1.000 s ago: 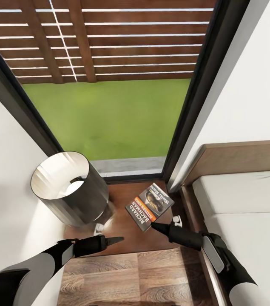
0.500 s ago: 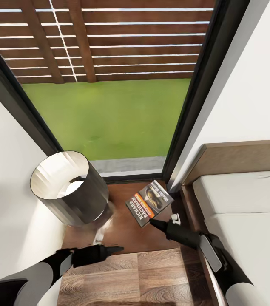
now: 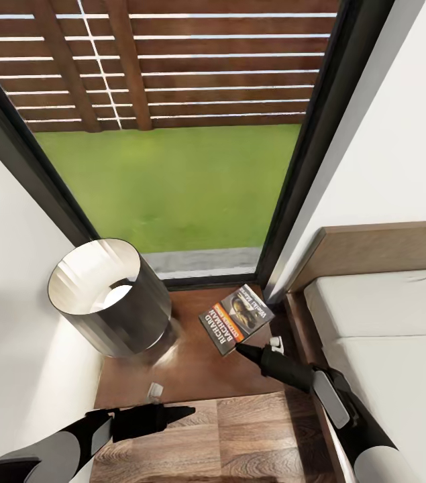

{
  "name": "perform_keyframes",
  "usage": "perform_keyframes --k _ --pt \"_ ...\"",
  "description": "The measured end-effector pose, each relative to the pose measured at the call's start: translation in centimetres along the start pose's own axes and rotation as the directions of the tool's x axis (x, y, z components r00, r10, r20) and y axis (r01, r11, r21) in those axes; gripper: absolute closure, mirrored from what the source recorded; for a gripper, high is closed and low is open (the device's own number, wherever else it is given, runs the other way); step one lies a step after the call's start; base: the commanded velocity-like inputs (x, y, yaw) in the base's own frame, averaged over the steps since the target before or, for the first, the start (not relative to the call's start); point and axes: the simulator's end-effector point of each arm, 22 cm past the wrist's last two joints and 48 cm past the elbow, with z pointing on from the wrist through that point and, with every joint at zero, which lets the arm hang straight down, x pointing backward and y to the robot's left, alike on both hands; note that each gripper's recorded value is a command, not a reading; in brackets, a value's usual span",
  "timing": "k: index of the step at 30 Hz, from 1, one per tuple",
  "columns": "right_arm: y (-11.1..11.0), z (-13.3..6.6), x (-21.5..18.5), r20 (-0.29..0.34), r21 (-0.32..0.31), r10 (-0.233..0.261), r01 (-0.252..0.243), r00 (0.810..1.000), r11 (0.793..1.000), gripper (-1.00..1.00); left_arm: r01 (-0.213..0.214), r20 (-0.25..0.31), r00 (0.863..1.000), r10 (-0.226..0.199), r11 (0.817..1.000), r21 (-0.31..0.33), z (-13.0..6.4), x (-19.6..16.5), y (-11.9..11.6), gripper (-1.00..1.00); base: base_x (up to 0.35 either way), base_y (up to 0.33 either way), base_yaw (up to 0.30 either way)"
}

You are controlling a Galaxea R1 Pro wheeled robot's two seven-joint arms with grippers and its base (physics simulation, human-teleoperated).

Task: In the bedroom, move the book from the bed onto either nightstand, and place the two sandals side by side next to the bed.

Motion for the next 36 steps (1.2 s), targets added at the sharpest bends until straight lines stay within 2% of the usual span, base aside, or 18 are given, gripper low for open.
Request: perform_keyframes --k 4,5,6,7,8,9,10,12,20,26,36 --pt "0.3 -0.1 -0.1 0.011 0.007 0.01 -0.01 1.0 1.0 1.0 0.0 0.0 1.0 0.0 1.0 0.0 -0.1 0.1 -0.5 -1.0 0.0 0.0 0.0" --pt "-0.3 -0.2 -0.8 0.043 0.038 0.041 -0.043 0.998 0.998 1.0 0.0 0.0 1.0 0.0 1.0 0.001 -0.1 0.1 -0.6 -1.0 0.0 0.0 0.0" --pt "-2.4 -0.4 -0.6 0.042 0.135 0.041 -0.047 0.998 0.99 1.0 0.0 0.0 1.0 0.0 1.0 0.001 -0.2 0.1 -0.7 -1.0 0.0 0.0 0.0" --pt "-5.8 -1.2 -0.4 0.043 0.293 0.043 -0.054 0.998 0.955 1.0 0.0 -0.001 1.0 0.0 1.0 0.0 -0.2 0.1 -0.8 -1.0 0.0 0.0 0.0" --pt "-10.6 -3.5 -0.1 0.043 0.517 0.042 -0.058 0.998 0.854 1.0 0.0 -0.001 1.0 0.0 1.0 0.0 -0.2 0.2 -0.9 -1.0 0.0 0.0 0.0" --pt "-12.8 -5.0 0.4 0.019 0.607 0.025 -0.031 1.0 0.794 1.0 0.0 -0.001 1.0 0.0 1.0 0.001 -0.3 0.2 -1.0 -1.0 0.0 0.0 0.0" --pt "-11.1 -4.0 0.0 0.046 0.547 0.047 -0.064 0.998 0.835 1.0 0.0 0.0 1.0 0.0 1.0 0.001 -0.3 0.2 -1.1 -1.0 0.0 0.0 0.0" --pt "-11.1 -4.2 0.1 0.04 0.557 0.039 -0.054 0.998 0.829 1.0 0.001 -0.001 1.0 -0.001 1.0 0.0 -0.4 0.3 -1.3 -1.0 0.0 0.0 0.0" --pt "-10.9 -4.0 0.0 0.044 0.551 0.038 -0.056 0.998 0.833 1.0 -0.001 0.0 1.0 0.001 1.0 0.001 -0.4 0.2 -1.4 -1.0 0.0 0.0 0.0" --pt "-10.4 -4.1 -0.9 0.069 0.547 0.006 -0.043 0.998 0.836 1.0 -0.01 0.002 1.0 0.01 1.0 0.003 -0.4 -0.1 -1.7 -1.0 0.0 0.0 0.0" --pt "-9.6 -4.0 -1.4 0.076 0.541 -0.011 -0.031 0.997 0.841 1.0 -0.025 0.007 1.0 0.024 1.0 0.005 -0.5 -0.5 -2.2 -1.0 0.0 0.0 0.0"
